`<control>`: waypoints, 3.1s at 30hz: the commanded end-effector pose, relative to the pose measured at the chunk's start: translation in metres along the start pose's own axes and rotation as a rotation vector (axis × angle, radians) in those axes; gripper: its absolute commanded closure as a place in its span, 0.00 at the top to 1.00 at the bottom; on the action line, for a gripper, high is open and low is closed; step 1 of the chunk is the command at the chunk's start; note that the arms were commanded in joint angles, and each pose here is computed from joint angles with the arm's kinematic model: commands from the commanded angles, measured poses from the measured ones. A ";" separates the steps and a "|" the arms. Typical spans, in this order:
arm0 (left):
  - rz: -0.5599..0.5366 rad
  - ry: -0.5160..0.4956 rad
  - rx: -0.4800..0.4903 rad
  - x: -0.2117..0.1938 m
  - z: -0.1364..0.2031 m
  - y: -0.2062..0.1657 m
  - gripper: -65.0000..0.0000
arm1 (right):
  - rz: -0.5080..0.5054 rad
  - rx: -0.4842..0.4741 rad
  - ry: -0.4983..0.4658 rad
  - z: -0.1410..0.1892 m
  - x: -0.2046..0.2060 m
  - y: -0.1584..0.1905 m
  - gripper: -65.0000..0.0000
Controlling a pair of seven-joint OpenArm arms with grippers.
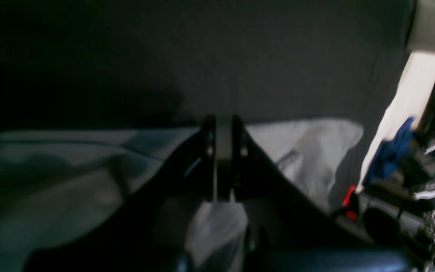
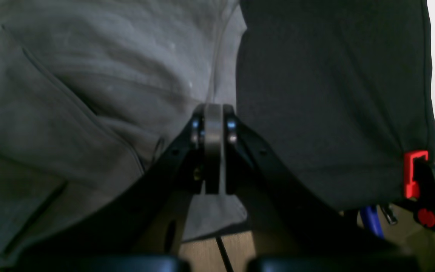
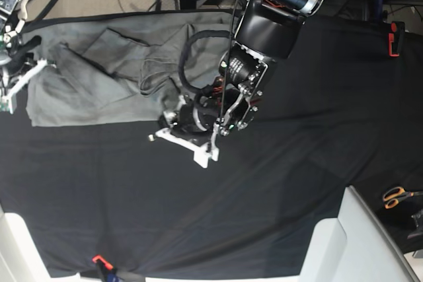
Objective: Fold the T-shirt properly
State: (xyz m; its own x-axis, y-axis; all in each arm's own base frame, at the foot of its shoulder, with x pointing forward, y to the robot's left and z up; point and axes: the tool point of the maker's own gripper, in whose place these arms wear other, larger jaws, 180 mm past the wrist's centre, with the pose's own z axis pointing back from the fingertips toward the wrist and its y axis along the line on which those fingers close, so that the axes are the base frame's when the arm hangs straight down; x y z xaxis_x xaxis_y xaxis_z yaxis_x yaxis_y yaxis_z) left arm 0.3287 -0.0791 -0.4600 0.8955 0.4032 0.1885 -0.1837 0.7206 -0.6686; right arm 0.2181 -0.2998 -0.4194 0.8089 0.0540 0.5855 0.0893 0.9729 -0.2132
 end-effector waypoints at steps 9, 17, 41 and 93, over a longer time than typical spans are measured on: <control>0.133 0.105 0.038 -0.017 0.065 -0.007 0.00 | 0.002 -0.013 -0.037 0.001 0.012 -0.006 0.01; 0.057 0.310 0.111 -0.043 0.084 0.017 0.00 | 0.002 -0.015 -0.038 0.002 0.012 -0.007 0.01; 0.046 0.331 0.259 -0.061 0.088 0.055 0.00 | 0.002 -0.012 0.013 0.002 -0.001 -0.006 0.01; 0.024 0.329 0.276 -0.080 0.088 0.059 0.00 | 0.002 -0.015 0.010 0.003 0.002 -0.006 0.01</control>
State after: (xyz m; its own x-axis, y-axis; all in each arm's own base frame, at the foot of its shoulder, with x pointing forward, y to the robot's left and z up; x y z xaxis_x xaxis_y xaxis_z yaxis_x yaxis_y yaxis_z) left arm 0.1985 -0.0129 -0.4625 0.9607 0.2523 -0.1153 -0.2774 0.8687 -0.4105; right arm 0.2094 -0.2990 -0.4270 0.8383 0.0387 0.5438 0.0892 0.9743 -0.2069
